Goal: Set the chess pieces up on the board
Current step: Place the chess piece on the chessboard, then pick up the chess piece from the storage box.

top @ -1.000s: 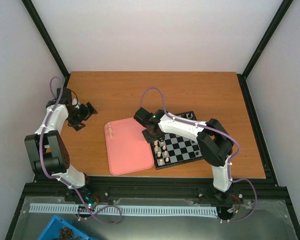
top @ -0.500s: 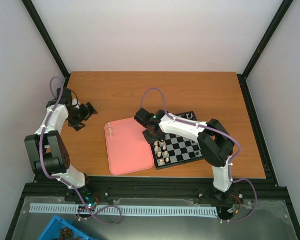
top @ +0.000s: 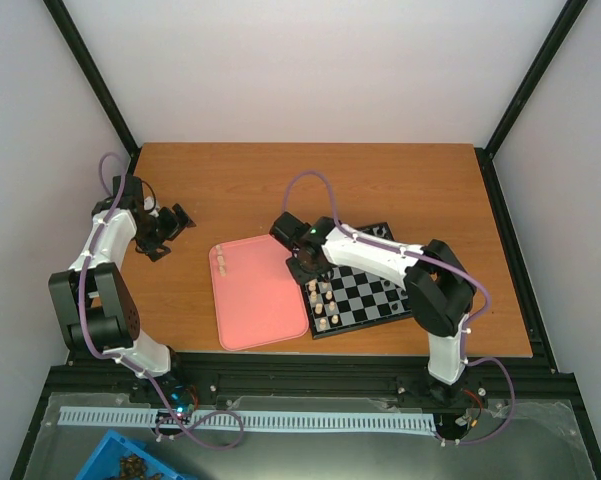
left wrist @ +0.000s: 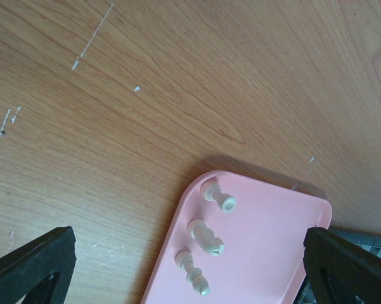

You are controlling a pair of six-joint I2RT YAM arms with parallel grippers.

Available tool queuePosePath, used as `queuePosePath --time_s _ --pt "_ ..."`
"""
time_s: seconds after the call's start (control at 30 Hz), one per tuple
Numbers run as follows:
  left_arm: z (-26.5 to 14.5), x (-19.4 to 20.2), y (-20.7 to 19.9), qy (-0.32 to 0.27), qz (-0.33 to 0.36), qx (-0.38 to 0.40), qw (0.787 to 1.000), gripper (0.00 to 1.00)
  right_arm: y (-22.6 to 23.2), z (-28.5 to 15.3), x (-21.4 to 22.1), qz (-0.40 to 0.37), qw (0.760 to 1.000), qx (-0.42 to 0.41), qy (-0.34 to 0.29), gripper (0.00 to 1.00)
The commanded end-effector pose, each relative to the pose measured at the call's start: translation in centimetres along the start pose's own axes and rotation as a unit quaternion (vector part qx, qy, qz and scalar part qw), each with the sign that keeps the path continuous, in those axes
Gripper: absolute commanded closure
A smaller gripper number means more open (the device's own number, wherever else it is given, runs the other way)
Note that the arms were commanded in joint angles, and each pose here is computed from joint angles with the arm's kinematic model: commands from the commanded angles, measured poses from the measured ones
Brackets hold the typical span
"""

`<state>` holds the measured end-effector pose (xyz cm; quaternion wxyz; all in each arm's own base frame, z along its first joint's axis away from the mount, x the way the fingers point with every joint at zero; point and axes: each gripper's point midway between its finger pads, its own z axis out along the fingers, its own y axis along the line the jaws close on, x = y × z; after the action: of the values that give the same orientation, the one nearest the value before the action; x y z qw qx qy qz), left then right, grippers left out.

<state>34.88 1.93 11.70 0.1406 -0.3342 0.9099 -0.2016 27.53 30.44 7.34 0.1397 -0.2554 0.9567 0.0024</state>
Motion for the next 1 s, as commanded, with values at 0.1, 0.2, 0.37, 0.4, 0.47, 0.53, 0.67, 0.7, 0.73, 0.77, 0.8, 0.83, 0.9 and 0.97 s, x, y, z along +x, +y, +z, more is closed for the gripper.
queuePosePath --time_s 0.1,0.2,0.37,0.4,0.47,0.53,0.67,0.7,0.73,0.77,0.8,0.83,0.9,0.97 --pt "-1.0 -0.4 -0.5 -0.019 0.014 0.009 1.000 0.00 -0.1 -4.4 -2.6 0.004 0.999 -0.004 -0.052 0.52" --pt "-1.0 -0.4 -0.5 -0.019 0.015 0.010 1.000 0.00 0.6 -5.7 -3.8 -0.003 0.998 -0.014 -0.065 0.43" --pt "-1.1 -0.5 -0.6 -0.020 0.014 0.010 1.000 0.00 3.9 -7.2 -6.4 -0.023 0.995 -0.042 -0.086 0.31" --pt "-1.1 -0.5 -0.6 -0.020 0.014 0.009 1.000 0.00 4.9 -7.4 -7.0 -0.029 0.994 -0.051 -0.090 0.30" --pt "-1.2 -0.7 -0.7 -0.021 0.015 0.010 1.000 0.00 7.2 -7.4 -8.3 -0.042 0.992 -0.070 -0.098 0.27" --pt "-1.2 -0.7 -0.7 -0.020 0.014 0.009 1.000 0.00 9.7 -7.4 -9.4 -0.060 0.989 -0.087 -0.104 0.26" --pt "-1.1 -0.7 -0.6 -0.019 0.014 0.008 1.000 0.00 14.2 -6.0 -10.9 -0.086 0.982 -0.133 -0.101 0.25" --pt "-1.0 -0.7 -0.6 -0.018 0.013 0.006 1.000 0.00 15.1 -5.5 -11.1 -0.090 0.981 -0.143 -0.097 0.26" --pt "-1.0 -0.7 -0.5 -0.018 0.013 0.005 1.000 0.00 15.8 -5.0 -11.3 -0.094 0.979 -0.153 -0.092 0.27" --pt "-1.0 -0.7 -0.5 -0.018 0.013 0.005 1.000 0.00 16.5 -4.6 -11.3 -0.098 0.978 -0.162 -0.089 0.28" --pt "-1.0 -0.7 -0.5 -0.019 0.013 0.004 1.000 0.00 17.1 -4.1 -11.4 -0.101 0.976 -0.171 -0.085 0.29" --pt "-1.0 -0.7 -0.4 -0.019 0.013 0.004 1.000 0.00 17.8 -3.7 -11.2 -0.105 0.975 -0.179 -0.081 0.30" --pt "-0.9 -0.7 -0.4 -0.018 0.012 0.003 1.000 0.00 18.7 -3.1 -10.9 -0.112 0.973 -0.188 -0.076 0.30" --pt "-0.8 -0.7 -0.3 -0.018 0.012 0.002 1.000 0.00 19.2 -2.4 -10.7 -0.115 0.972 -0.190 -0.073 0.30"
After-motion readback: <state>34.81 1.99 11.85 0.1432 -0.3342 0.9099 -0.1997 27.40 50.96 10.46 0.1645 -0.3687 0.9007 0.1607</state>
